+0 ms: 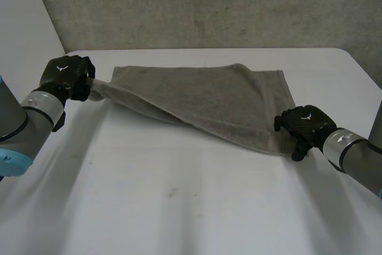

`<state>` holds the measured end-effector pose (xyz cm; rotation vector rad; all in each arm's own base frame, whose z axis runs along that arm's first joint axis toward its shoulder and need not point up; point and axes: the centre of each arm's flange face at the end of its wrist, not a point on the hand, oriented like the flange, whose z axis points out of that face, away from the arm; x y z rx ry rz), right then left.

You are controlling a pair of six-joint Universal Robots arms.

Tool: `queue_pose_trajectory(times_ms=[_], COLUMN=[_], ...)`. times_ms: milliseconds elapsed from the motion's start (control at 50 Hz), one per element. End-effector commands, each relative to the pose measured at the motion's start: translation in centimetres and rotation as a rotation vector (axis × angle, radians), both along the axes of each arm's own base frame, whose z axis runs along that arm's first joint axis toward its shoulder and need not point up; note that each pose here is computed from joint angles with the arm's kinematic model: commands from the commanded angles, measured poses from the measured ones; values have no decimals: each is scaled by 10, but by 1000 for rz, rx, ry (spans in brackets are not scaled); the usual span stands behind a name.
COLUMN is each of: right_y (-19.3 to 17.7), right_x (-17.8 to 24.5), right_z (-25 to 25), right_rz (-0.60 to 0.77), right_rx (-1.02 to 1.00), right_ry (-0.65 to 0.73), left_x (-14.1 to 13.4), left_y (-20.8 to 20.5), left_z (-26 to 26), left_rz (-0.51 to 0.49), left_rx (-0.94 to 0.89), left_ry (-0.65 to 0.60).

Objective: Fold the towel.

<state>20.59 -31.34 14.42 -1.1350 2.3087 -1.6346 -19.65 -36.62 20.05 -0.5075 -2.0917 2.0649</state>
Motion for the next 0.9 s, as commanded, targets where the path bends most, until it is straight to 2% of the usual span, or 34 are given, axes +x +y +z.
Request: queue_pose_trajectory(times_ms=[20, 640, 900], right_y=[6, -14, -23], right_x=[-3, -4, -4], right_z=[-8, -27, 18], right_rz=[-5, -12, -61], right_rx=[36, -5, -152], right_ry=[-5, -5, -85], left_x=[0, 1, -2], left_y=[1, 0, 5], left_z=[-3, -3, -2], left_rz=[0, 3, -5], left_rx=[9, 6, 12], left_ry=[-1, 1, -1])
